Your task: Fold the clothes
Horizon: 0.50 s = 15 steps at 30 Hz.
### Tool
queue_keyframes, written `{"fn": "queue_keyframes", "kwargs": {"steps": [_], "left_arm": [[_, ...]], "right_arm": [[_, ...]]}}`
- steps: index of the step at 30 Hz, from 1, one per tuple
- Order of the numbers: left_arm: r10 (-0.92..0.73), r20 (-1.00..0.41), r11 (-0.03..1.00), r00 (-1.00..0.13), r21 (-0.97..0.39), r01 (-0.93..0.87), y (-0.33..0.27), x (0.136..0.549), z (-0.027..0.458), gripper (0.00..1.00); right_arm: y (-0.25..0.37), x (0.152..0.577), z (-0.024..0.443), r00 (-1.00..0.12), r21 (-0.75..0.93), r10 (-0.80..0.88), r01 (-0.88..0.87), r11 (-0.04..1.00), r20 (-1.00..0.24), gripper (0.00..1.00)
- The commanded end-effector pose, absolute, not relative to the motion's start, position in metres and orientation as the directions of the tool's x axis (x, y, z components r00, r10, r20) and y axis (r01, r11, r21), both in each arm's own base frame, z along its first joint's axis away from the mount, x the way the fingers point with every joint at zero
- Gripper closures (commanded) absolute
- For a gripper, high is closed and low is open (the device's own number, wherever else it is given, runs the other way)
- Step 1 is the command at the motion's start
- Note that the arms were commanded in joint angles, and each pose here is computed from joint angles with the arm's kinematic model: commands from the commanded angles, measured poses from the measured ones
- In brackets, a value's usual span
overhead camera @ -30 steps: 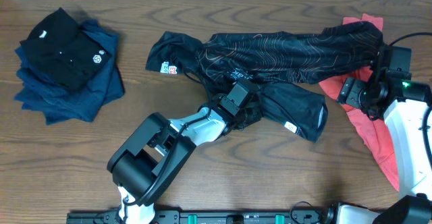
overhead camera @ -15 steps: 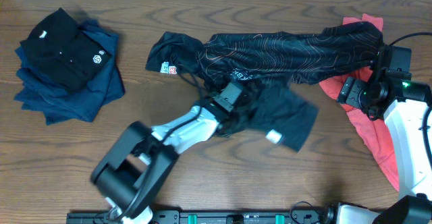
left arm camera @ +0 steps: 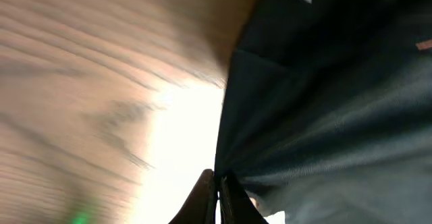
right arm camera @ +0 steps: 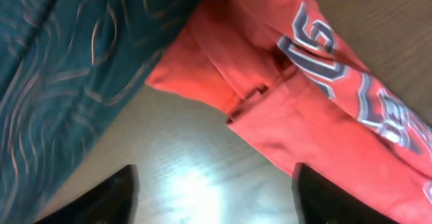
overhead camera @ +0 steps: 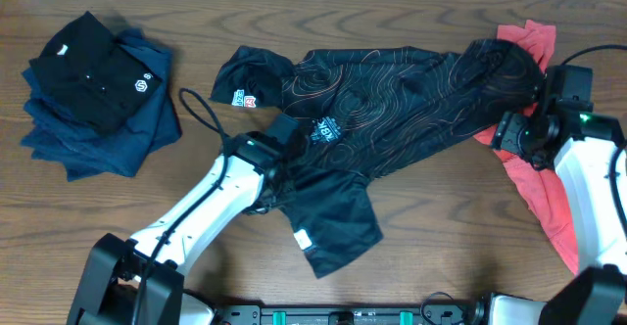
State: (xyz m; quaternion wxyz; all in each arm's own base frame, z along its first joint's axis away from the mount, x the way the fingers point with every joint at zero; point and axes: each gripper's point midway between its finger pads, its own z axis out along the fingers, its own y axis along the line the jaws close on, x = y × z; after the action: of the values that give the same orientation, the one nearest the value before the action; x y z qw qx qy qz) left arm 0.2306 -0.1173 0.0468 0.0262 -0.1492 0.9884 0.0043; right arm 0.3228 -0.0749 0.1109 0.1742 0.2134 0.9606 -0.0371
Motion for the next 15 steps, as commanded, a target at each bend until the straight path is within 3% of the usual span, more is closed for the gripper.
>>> {"fn": "queue_keyframes", "kwargs": {"steps": [1,4,8,15], "left_arm": [[-0.328,-0.121,0.941,-0.937,0.043,-0.335,-0.094,0.246,0.047,0.94],[-0.353,-0.146,0.933,-0.924,0.016,-0.359,-0.091,0.256,0.048,0.94],[-0.354,-0.145,0.934,-0.924,0.003,-0.358,-0.094,0.257,0.048,0.94],[-0.355,-0.141,0.934,-0.924,-0.01,-0.357,-0.096,0.258,0.048,0.94]], "right_arm": [[-0.067,0.339,0.1,-0.865,0.055,0.36,0.365,0.929,-0.35,0.59],[-0.071,0.362,0.093,-0.846,0.065,0.35,0.354,0.933,-0.402,0.98],[-0.076,0.387,0.075,-0.849,0.049,0.296,0.307,0.951,-0.438,0.99],[-0.079,0.399,0.022,-0.891,0.017,0.243,0.256,0.966,-0.384,0.99]]}}
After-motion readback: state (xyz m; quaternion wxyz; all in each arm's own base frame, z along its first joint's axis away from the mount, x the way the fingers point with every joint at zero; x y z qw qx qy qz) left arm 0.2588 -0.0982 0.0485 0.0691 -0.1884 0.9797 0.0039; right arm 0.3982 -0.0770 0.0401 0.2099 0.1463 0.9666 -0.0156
